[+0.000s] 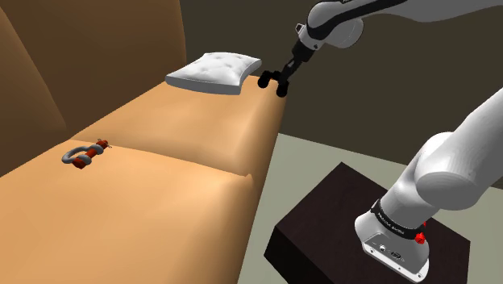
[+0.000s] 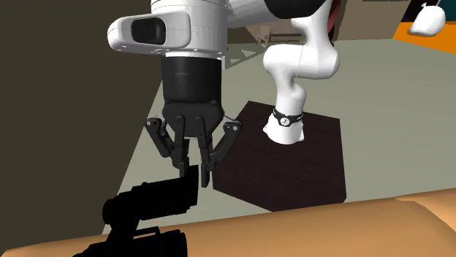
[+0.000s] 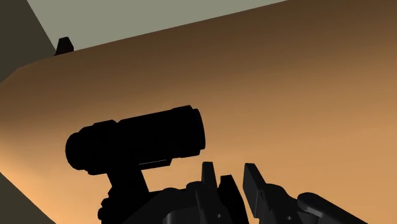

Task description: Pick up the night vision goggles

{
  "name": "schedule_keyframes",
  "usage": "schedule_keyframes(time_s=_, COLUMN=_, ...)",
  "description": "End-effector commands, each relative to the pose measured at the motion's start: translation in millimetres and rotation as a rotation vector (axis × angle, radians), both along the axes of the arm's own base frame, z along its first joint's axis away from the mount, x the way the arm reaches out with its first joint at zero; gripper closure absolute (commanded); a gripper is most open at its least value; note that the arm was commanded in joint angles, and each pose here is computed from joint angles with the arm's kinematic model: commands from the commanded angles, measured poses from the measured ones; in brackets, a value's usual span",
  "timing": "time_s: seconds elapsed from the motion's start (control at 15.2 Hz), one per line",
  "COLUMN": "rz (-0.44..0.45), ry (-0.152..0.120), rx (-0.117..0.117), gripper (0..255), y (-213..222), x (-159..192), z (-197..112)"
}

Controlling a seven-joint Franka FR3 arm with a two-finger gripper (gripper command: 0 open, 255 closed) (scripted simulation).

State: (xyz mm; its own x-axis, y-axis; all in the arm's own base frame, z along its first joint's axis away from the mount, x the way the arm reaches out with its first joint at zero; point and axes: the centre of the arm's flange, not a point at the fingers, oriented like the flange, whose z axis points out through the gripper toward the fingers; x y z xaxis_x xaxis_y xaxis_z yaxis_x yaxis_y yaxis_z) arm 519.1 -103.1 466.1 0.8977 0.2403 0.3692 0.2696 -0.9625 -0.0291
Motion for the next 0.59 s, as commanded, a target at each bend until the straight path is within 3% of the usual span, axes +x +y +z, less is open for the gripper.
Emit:
schedule_keyframes(time_s=0.0, rz=0.000, ry=-0.001, rx=0.000, gripper=255, y=-0.8, x=0.2, z=10.9)
schedule_keyframes(time_s=0.53, rz=0.000, ry=-0.001, rx=0.000, gripper=255, y=-0.8, x=0.2, z=43.4)
